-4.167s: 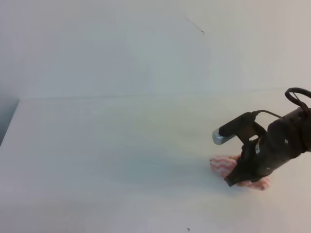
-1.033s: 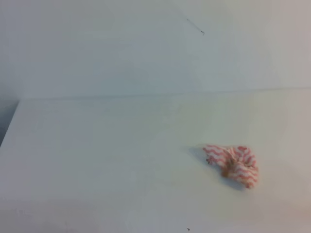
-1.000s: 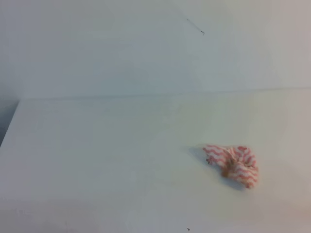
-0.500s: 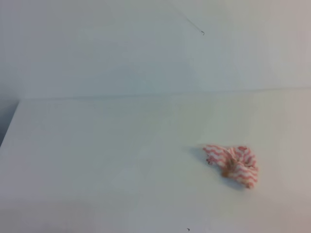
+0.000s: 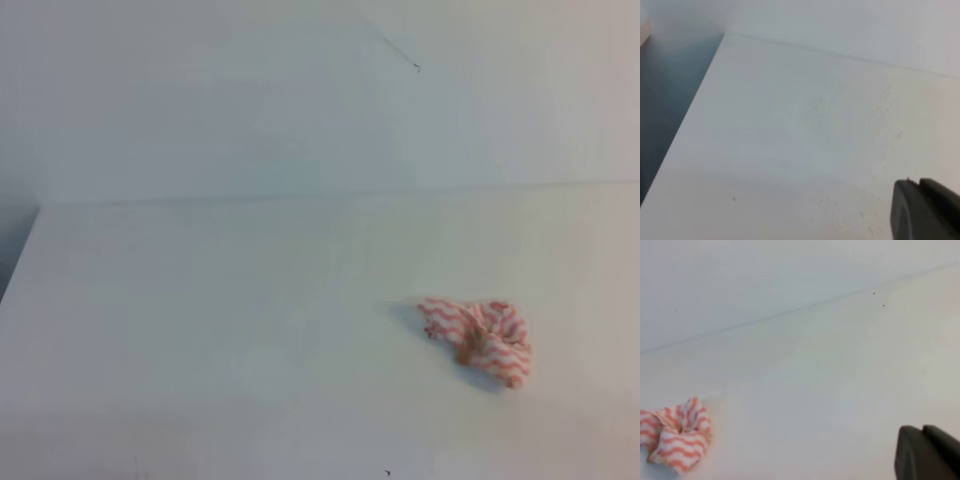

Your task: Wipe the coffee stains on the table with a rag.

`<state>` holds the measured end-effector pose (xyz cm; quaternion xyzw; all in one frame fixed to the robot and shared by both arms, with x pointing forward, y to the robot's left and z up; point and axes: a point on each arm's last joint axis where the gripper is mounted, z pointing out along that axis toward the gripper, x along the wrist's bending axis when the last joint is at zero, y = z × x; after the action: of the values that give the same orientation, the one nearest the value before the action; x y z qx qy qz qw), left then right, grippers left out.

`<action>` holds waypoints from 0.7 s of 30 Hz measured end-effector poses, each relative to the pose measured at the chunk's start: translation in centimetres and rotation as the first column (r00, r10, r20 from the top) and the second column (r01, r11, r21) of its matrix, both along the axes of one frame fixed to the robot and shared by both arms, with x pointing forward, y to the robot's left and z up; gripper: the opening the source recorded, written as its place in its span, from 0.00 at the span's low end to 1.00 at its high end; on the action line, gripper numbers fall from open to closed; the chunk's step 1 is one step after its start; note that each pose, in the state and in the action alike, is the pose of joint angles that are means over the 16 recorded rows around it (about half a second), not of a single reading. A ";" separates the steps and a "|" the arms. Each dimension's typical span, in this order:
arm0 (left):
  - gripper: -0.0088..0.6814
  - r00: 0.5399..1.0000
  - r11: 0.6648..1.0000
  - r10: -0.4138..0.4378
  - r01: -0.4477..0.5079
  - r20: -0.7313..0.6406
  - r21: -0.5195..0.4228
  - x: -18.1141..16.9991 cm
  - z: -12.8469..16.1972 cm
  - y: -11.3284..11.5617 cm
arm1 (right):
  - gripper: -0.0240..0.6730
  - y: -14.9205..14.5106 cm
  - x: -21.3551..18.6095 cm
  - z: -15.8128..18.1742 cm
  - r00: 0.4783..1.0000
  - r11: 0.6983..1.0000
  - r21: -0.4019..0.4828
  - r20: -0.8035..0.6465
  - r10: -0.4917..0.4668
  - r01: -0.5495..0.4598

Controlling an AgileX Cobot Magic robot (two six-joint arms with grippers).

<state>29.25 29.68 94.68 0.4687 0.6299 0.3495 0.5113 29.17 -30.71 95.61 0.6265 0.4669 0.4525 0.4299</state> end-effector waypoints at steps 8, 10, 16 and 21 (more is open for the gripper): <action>0.01 1.000 1.000 0.000 0.000 0.000 0.000 0.0 0.0 0.0 | 0.03 0.0 0.0 -0.2 1.000 0.998 -0.064 -0.022 0.014 -0.015; 0.01 1.000 1.000 0.000 0.000 0.000 0.000 0.0 0.0 0.0 | 0.03 0.0 0.0 -0.2 0.999 0.996 -0.085 -0.028 0.019 -0.021; 0.01 1.000 1.000 0.000 0.000 0.000 0.000 0.0 0.0 0.0 | 0.03 0.0 0.0 -0.3 0.999 0.987 -0.157 -0.039 0.035 -0.041; 0.01 1.000 1.000 0.000 0.000 -0.001 0.000 0.0 0.0 0.0 | 0.03 0.0 0.0 -0.2 0.998 0.980 -0.191 -0.040 0.042 -0.049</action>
<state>29.25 29.68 94.67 0.4689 0.6301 0.3492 0.5110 29.17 -30.71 95.45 0.5791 0.5302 0.4040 0.4694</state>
